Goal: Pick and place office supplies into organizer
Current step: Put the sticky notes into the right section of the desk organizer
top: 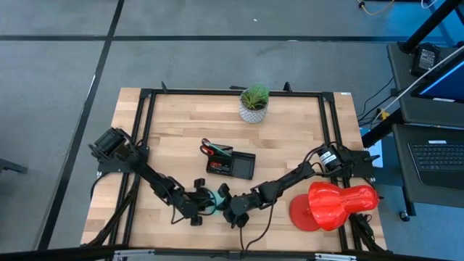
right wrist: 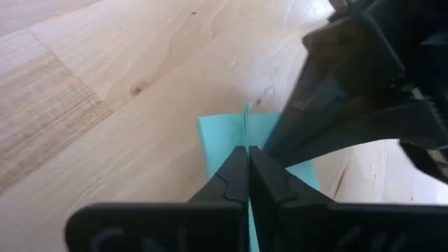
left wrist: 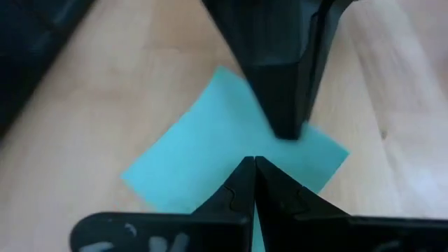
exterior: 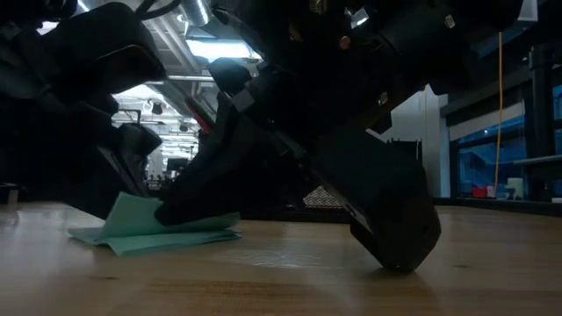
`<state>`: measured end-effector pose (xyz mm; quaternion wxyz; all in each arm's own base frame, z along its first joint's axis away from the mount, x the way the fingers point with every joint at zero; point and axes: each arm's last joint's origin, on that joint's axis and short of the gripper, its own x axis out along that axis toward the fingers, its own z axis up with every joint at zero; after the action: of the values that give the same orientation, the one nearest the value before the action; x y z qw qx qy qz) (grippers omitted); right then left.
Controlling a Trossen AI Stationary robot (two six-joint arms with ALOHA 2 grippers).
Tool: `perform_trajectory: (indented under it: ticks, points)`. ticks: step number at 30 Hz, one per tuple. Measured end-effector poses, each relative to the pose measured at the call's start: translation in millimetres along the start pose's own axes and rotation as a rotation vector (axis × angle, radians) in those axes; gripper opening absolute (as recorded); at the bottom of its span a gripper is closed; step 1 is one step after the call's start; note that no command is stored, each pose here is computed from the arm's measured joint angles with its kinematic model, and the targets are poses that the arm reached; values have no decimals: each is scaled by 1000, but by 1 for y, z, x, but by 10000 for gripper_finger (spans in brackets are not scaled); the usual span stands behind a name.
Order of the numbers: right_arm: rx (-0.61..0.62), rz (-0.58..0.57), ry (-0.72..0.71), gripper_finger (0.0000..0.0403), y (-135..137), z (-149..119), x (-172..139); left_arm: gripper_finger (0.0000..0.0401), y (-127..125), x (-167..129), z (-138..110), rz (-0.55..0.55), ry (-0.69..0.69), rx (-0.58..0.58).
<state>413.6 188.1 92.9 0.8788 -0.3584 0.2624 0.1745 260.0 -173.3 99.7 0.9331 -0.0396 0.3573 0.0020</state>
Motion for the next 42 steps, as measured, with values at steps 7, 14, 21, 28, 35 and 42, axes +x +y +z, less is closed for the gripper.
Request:
perform_trajectory:
  ticks: [7,14,21,28,35,42]
  points:
    - [-5,0,0,3,0,0,0,4,0,-21,20,3,-81,16]
    - [-11,-48,40,2,-3,1,-4,4,7,-42,29,68,-82,25]
    - [59,-67,67,2,-24,18,-34,4,8,-73,34,178,-136,65]
    - [243,-181,169,2,-53,30,-80,3,11,-96,43,266,-231,123]
    - [421,-319,282,1,-73,31,-123,3,21,-104,55,294,-248,199]
    - [580,-382,355,1,-90,15,-129,3,27,-101,57,323,-225,267]
